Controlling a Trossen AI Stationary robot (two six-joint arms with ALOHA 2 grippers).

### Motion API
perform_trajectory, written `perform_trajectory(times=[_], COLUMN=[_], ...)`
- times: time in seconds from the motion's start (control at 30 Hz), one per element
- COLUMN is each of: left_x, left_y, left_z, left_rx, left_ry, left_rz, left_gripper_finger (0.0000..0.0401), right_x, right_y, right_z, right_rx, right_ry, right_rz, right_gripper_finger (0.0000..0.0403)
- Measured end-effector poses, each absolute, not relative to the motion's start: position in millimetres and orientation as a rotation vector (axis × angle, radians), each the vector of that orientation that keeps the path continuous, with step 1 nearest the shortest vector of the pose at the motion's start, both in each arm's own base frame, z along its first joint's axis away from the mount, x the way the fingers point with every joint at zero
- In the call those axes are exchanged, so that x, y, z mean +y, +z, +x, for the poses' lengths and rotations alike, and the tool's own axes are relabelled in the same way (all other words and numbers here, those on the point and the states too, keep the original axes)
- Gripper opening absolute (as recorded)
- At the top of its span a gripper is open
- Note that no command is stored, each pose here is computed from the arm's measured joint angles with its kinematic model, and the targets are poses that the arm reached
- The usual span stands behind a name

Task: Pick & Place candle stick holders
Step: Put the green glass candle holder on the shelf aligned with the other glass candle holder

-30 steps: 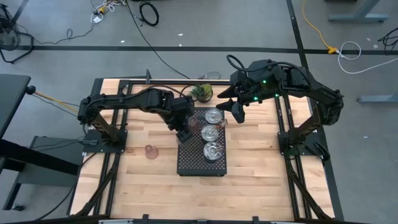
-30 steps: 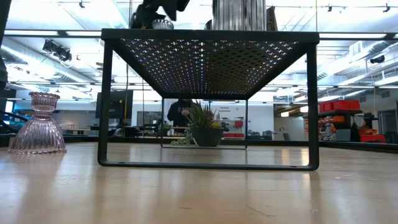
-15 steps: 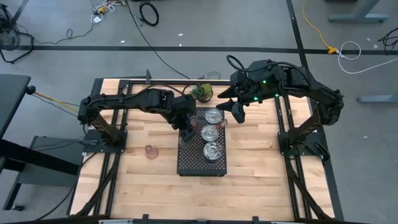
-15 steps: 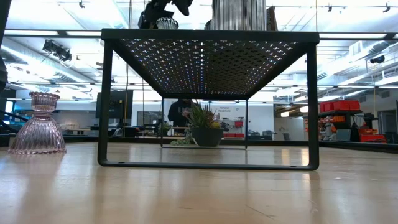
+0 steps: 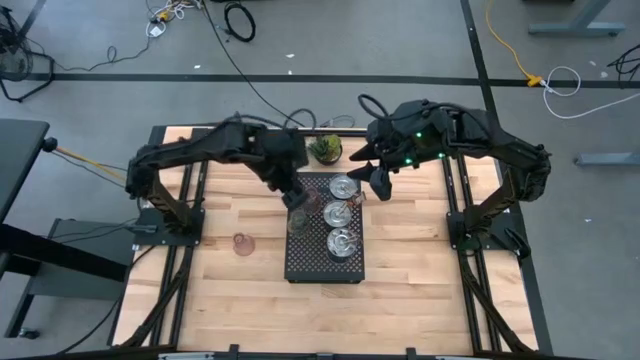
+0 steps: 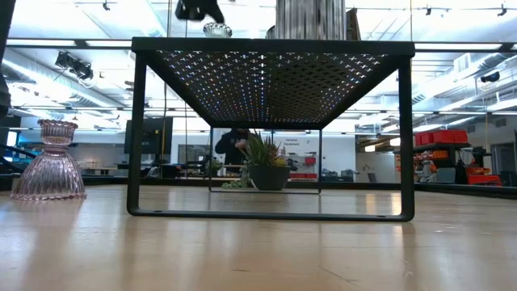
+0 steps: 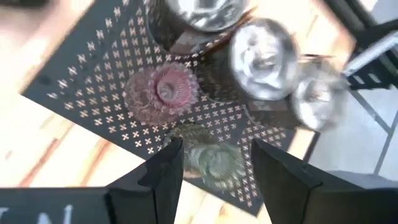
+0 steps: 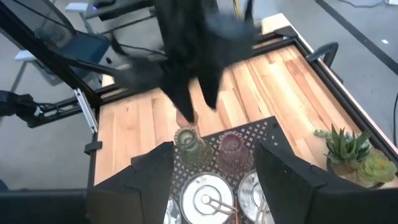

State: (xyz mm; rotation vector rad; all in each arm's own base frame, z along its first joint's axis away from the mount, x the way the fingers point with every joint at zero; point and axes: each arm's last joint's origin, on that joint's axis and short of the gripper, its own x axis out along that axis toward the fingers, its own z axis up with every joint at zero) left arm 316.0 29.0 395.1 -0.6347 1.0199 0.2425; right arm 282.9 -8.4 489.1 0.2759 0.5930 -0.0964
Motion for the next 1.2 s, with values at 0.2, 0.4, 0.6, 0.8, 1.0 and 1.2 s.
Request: perform_trajectory(times=[0.2,0.4,0.6,0.8,1.0,1.2], left_x=[21,-2,-25,-40,-40,-33], left_y=[419,414,399,376,359,357], left_z=[293,288,306,327,342,345], left_rx=[1.109,1.218,1.262,1.322,1.364,1.338], left_ry=[0.242,0.241,0.232,0.264,0.298,0.34], left_rz=[-0.614,-0.58,-0.523,-0.445,-0.423,-0.379], left_gripper_finger=[0.0183,0.0183,0.0183,0.0183,0.0183,0.0183], right_x=[-8,-8,-8,-8,-8,-8], right_y=[488,491,491,491,491,491], right_z=[286,284,284,284,284,284], right_rx=[0.577,0.551,0.552,0.553,0.553,0.553], right_ry=[-0.093,-0.089,-0.088,-0.087,-0.087,-0.087], right_rz=[0.278,0.278,0.274,0.275,0.274,0.274], right_gripper_finger=[0.0222,0.0222,0.0222,0.0222,0.0222,0.0222])
